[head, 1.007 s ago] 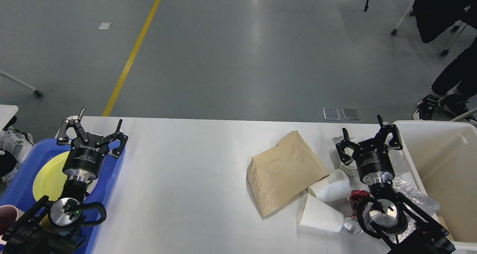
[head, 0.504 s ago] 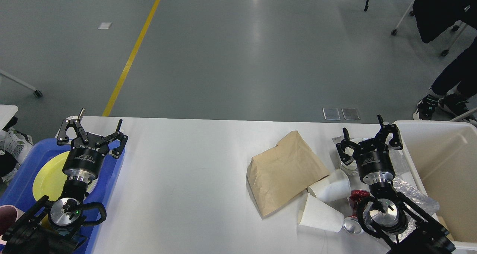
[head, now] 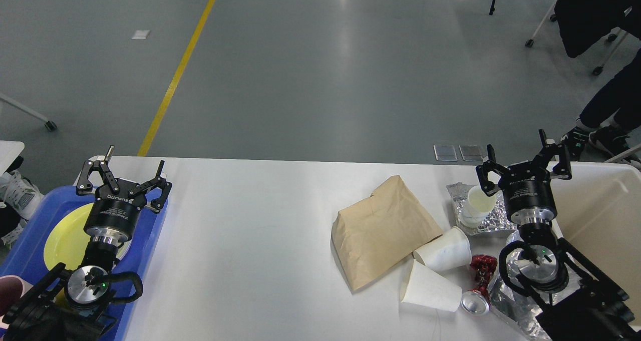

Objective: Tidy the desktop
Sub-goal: 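Raise the right gripper out of the white bin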

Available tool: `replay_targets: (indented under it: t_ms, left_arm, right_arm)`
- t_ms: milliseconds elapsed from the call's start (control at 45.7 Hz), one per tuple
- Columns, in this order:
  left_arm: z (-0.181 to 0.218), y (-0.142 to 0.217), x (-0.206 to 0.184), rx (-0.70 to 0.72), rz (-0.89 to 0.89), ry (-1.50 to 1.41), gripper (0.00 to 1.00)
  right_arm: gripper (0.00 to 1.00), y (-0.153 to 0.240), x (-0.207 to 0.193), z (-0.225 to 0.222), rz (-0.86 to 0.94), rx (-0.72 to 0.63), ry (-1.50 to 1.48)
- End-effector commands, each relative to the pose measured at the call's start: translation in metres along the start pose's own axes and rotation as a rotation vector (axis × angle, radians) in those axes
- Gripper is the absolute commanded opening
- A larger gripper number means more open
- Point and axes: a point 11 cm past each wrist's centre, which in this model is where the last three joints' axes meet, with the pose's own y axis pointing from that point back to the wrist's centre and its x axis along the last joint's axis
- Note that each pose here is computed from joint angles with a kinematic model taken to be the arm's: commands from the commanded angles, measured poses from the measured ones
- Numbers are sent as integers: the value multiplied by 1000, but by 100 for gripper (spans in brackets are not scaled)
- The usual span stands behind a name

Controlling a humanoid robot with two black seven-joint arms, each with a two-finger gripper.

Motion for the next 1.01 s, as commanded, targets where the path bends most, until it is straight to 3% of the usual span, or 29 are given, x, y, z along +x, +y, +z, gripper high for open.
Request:
replay_targets:
  t_ms: [0, 394, 569, 985]
  left_arm:
    - [0, 0, 0, 1, 0, 0, 96]
    - [0, 0, 0, 2, -2, 0, 96]
    - [0, 0, 0, 2, 1, -1, 96]
    - [0, -1, -1, 2, -2, 0, 96]
  right_arm:
    - [100, 3, 8, -4, 13, 0, 16]
    - [100, 10, 4, 19, 18, -45, 9]
    - [100, 23, 2, 46, 13, -123, 22]
    - [100, 22, -3, 47, -9, -138, 18]
